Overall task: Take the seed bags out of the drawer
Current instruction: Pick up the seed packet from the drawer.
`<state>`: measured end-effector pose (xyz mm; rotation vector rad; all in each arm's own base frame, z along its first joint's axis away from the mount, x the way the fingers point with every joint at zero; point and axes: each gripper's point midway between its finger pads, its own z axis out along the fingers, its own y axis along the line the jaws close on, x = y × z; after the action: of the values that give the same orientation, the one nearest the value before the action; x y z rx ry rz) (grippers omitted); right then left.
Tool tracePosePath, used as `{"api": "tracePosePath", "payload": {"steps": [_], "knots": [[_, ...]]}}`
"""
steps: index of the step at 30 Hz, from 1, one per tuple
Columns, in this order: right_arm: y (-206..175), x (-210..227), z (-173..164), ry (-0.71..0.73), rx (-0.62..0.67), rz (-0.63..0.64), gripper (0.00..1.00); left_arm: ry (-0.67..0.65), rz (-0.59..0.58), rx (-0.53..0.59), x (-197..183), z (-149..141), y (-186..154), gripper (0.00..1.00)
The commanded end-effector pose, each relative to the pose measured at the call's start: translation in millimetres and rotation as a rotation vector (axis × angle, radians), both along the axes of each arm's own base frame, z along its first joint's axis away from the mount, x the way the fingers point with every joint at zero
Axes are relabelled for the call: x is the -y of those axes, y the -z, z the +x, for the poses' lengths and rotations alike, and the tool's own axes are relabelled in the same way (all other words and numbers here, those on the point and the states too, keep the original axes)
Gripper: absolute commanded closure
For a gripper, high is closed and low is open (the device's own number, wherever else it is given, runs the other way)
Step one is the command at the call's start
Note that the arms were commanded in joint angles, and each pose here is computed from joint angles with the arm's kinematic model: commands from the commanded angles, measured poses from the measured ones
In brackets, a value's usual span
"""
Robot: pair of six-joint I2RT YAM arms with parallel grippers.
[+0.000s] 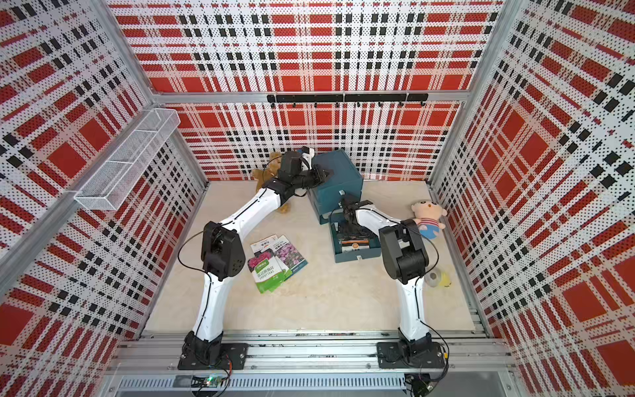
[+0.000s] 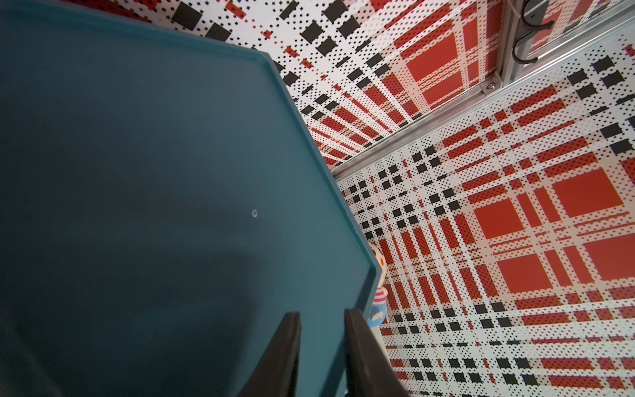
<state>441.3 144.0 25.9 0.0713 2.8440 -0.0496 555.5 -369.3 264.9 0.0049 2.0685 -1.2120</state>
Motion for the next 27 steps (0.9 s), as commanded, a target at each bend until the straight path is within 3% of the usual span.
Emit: {"api": "tracePosePath", "payload": {"steps": [1, 4, 10, 16, 18, 20, 23, 27], "knots": [[35, 2, -13, 0.004, -0.084, 0.004, 0.0, 0.021, 0.092, -0.16, 3, -11, 71, 0.72], [54, 0, -22, 0.008, -0.126, 0.034, 0.02, 0.02, 0.093, -0.161, 2, -10, 72, 0.72], [72, -3, -34, 0.015, -0.167, 0.071, 0.23, 0.02, 0.094, -0.163, 3, -11, 72, 0.72], [87, -1, -47, 0.035, -0.221, 0.059, 0.36, 0.02, 0.095, -0.164, 3, -11, 73, 0.72], [85, 0, -48, 0.043, -0.209, 0.055, 0.32, 0.021, 0.094, -0.163, 3, -11, 72, 0.72], [73, -1, -43, 0.047, -0.165, 0.064, 0.16, 0.02, 0.093, -0.161, 3, -11, 72, 0.72], [49, -2, -30, 0.035, -0.089, 0.071, 0.03, 0.02, 0.092, -0.161, 3, -11, 72, 0.72], [15, -4, -12, 0.02, -0.007, 0.071, 0.0, 0.018, 0.086, -0.158, 3, -10, 70, 0.72]]}}
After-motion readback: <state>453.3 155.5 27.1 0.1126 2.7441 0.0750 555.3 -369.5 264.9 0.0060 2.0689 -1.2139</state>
